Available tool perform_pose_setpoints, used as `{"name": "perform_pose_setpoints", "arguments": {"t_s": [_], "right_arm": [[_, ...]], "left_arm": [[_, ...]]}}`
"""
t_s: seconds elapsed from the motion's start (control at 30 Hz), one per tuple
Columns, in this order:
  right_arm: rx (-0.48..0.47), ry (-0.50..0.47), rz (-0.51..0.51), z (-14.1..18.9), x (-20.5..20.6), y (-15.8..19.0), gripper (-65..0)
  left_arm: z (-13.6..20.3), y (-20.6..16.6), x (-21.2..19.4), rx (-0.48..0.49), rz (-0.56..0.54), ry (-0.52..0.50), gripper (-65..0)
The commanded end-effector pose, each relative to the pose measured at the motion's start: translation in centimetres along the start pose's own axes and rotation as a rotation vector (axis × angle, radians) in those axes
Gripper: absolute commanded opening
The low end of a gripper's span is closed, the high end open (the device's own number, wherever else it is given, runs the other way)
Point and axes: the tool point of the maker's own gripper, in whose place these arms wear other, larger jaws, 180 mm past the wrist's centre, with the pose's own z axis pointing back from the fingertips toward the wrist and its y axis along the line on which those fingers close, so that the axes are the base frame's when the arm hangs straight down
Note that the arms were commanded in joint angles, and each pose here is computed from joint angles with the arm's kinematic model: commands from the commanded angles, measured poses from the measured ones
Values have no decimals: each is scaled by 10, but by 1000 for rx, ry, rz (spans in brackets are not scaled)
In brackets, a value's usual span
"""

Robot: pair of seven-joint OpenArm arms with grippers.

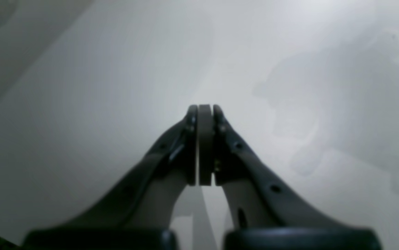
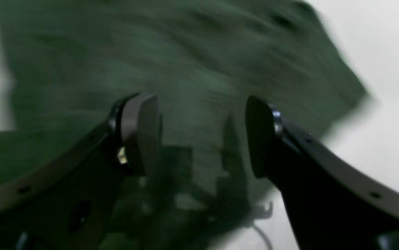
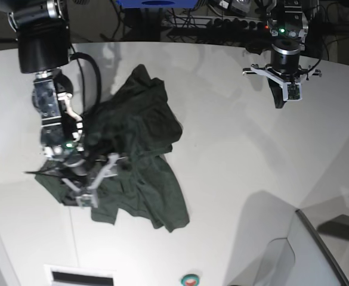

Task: Layout the t-shirt on the table in an organized manner, then fold the t-shirt properly
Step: 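Lower the right gripper onto the green t-shirt and pinch the fabric, then drag the pinched shirt fabric away from the left gripper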

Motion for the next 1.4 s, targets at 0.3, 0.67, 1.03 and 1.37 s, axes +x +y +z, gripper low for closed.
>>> {"name": "perform_pose_setpoints", "arguments": {"t_s": [0.3, 0.67, 1.03, 1.37], "right_arm": [[11, 47, -12, -30, 12, 4, -282], [40, 93, -26, -36, -3, 21, -324], [49, 17, -25, 2, 8, 27, -642], [-50, 42, -115, 70, -47, -11, -642]], "left_arm": [[6, 5, 3, 9, -9, -21, -650], [3, 4, 6, 7, -7, -28, -650], [3, 5, 2, 10, -6, -17, -650], [-4, 7, -2, 14, -6, -7, -650]]}}
